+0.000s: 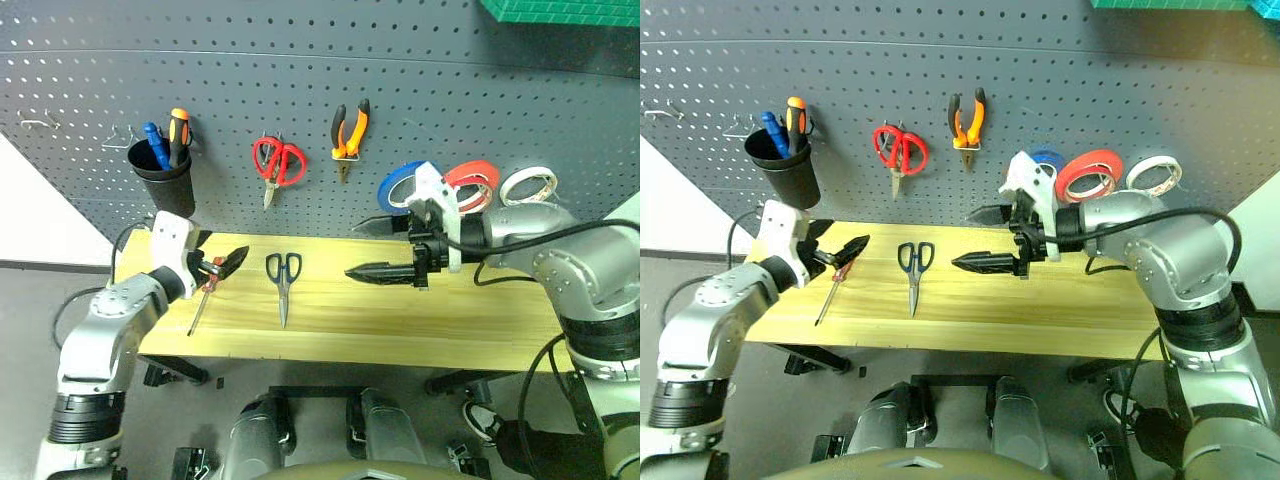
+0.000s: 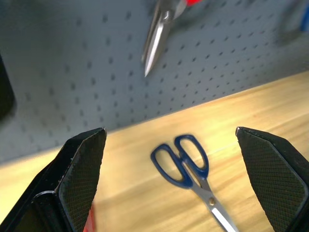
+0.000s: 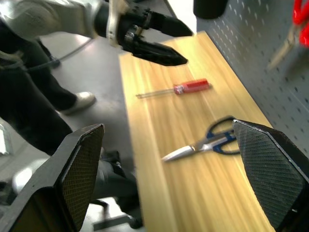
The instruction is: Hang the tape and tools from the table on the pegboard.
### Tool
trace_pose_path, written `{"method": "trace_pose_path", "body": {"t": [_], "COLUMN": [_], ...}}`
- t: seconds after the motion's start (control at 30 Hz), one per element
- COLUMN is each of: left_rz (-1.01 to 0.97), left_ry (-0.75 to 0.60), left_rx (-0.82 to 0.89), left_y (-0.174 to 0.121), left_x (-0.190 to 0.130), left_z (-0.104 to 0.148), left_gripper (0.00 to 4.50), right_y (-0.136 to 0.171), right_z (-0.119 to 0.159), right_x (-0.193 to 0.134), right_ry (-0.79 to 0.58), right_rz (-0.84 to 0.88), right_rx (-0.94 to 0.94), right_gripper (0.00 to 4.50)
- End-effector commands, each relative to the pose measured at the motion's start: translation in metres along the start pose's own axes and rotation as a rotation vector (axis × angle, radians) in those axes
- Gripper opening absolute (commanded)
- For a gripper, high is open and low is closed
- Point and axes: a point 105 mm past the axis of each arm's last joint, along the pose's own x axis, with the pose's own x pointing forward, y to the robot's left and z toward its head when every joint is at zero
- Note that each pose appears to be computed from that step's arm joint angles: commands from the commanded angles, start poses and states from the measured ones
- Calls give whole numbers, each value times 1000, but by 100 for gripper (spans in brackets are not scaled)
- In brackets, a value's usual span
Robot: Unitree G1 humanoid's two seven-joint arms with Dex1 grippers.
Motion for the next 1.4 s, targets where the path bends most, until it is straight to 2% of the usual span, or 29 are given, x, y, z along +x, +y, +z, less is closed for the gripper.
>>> {"method": "trace_pose_path", "body": {"t": [0.03,0.17,0.33,0.5,0.77,1.07,1.3,1.4], "left_rz": [13,63,69,132,199,303,329,339], "left_ry": [12,55,159,314,346,451,479,480], "left_rx": [8,24,-21,-65,-74,-117,-146,-119], "left_y": [-16,-27,-36,-46,-48,-51,-51,-47], "left_x": [13,29,43,53,64,68,75,74], "left_z": [-1,-12,-23,-37,-35,-53,-57,-58], "left_gripper": [450,450,450,450,450,450,450,395], "right_y": [-10,-16,-14,-34,-51,-60,-55,-55], "right_z": [-6,-21,-32,-43,-35,-46,-58,-58], "right_x": [-7,-8,-8,-7,-13,-20,-22,-23], "right_ry": [-43,-73,-66,5,16,53,71,64], "right_rz": [-34,-36,83,54,17,-43,-68,-78], "right_rx": [-53,-101,-74,-138,-159,-166,-168,-165], "right_gripper": [448,448,448,448,448,448,448,450]}}
